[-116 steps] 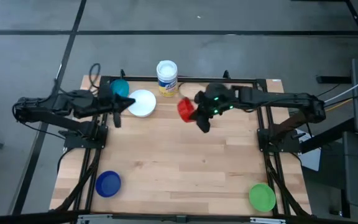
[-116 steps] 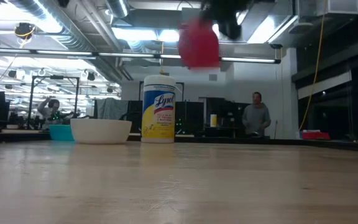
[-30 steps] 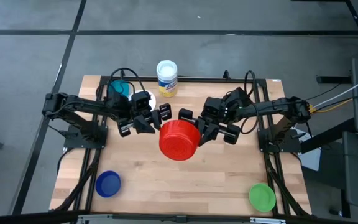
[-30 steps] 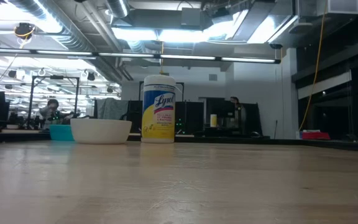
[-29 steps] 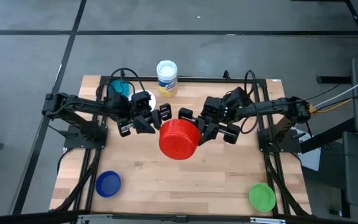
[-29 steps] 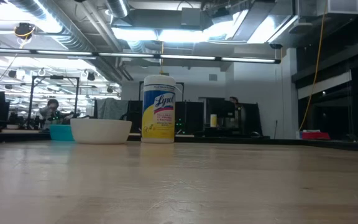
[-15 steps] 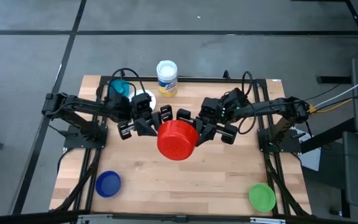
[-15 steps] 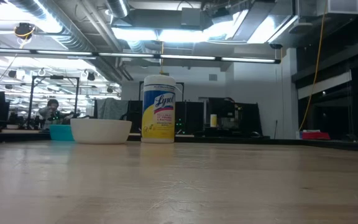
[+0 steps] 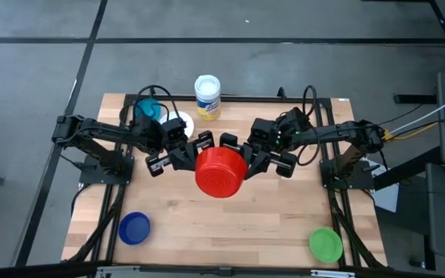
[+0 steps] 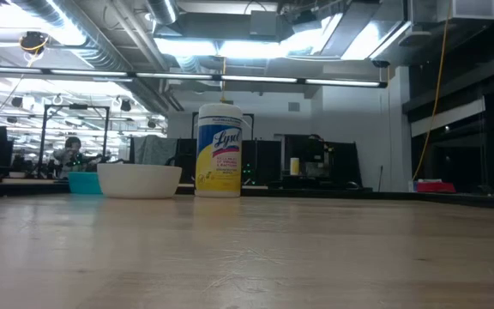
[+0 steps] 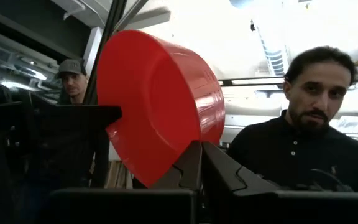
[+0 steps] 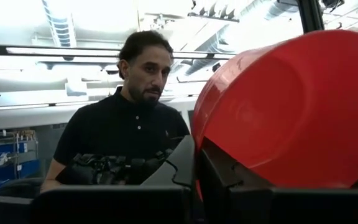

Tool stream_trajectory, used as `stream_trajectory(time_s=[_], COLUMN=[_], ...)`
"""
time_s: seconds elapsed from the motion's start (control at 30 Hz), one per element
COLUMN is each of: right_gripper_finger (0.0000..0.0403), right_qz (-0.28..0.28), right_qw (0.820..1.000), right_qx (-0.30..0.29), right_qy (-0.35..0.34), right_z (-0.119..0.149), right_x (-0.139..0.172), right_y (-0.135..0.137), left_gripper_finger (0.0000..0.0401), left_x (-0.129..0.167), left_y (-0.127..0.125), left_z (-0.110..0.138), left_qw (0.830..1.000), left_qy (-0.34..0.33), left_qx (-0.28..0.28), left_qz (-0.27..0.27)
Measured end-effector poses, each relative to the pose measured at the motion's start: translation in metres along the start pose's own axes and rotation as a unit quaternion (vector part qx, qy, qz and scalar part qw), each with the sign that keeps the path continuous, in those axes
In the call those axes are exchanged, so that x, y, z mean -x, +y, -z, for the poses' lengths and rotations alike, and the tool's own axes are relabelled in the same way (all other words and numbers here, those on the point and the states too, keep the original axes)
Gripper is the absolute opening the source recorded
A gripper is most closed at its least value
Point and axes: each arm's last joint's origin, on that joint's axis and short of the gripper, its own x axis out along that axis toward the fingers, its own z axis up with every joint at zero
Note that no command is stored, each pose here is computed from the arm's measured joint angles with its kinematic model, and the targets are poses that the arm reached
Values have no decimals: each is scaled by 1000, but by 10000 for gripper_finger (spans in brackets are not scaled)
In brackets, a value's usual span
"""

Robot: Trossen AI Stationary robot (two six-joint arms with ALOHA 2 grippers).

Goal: Nest bowls inside each other
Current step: Stack the red bowl on top of the white bowl

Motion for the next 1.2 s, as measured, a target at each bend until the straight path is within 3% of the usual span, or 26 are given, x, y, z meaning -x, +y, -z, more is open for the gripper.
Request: stream_trajectory(time_s=[0.27,0.43,0.77,1.2], right_gripper_finger=[4,2,1,0], right_qz=[-1,-2,-3,-15], right_qw=[1000,1000,1000,1000], right_qx=[6,11,11,13], right_qy=[2,1,0,0], right_z=[0,0,0,1], right_x=[0,0,0,-6], right_y=[0,0,0,5], left_gripper_finger=[13,50,121,126], left_x=[0,-2,-1,3], left_y=[-2,-6,-3,4], left_z=[0,1,0,-1], left_qw=[1000,999,999,1000], left_qy=[6,14,-1,8], left_qx=[22,23,31,26], left_qz=[16,36,16,-11])
